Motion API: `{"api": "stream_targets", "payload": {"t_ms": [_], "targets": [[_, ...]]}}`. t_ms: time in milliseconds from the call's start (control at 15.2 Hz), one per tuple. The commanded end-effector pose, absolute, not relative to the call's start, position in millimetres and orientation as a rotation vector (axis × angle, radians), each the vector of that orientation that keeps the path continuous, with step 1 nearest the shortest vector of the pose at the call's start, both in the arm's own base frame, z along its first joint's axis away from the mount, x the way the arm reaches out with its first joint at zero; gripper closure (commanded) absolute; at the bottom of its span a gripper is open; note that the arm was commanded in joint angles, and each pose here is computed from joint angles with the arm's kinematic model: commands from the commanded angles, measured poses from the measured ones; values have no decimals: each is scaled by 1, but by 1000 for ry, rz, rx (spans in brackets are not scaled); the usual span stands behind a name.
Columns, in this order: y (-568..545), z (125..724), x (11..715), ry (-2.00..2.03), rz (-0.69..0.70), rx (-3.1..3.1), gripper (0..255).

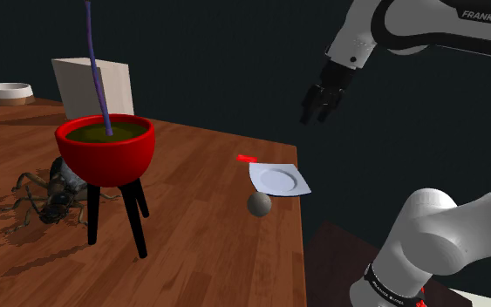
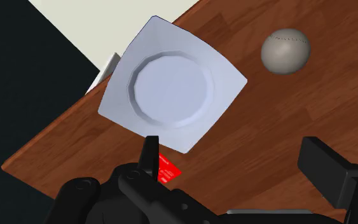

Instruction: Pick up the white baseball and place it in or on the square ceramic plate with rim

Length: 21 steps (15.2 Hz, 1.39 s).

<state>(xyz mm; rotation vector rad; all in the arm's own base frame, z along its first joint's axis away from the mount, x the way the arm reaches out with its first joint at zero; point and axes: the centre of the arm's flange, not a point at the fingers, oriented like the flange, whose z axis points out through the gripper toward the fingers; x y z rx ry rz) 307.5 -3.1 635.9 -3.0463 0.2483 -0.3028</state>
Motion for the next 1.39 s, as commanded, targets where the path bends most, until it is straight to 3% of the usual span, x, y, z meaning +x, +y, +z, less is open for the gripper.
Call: {"api": "stream_targets", "payload": {"t_ms": [0, 1320], "targets": [[-3, 636, 308, 248, -303, -3046, 0], [190, 445, 366, -36, 79, -3302, 0]]}}
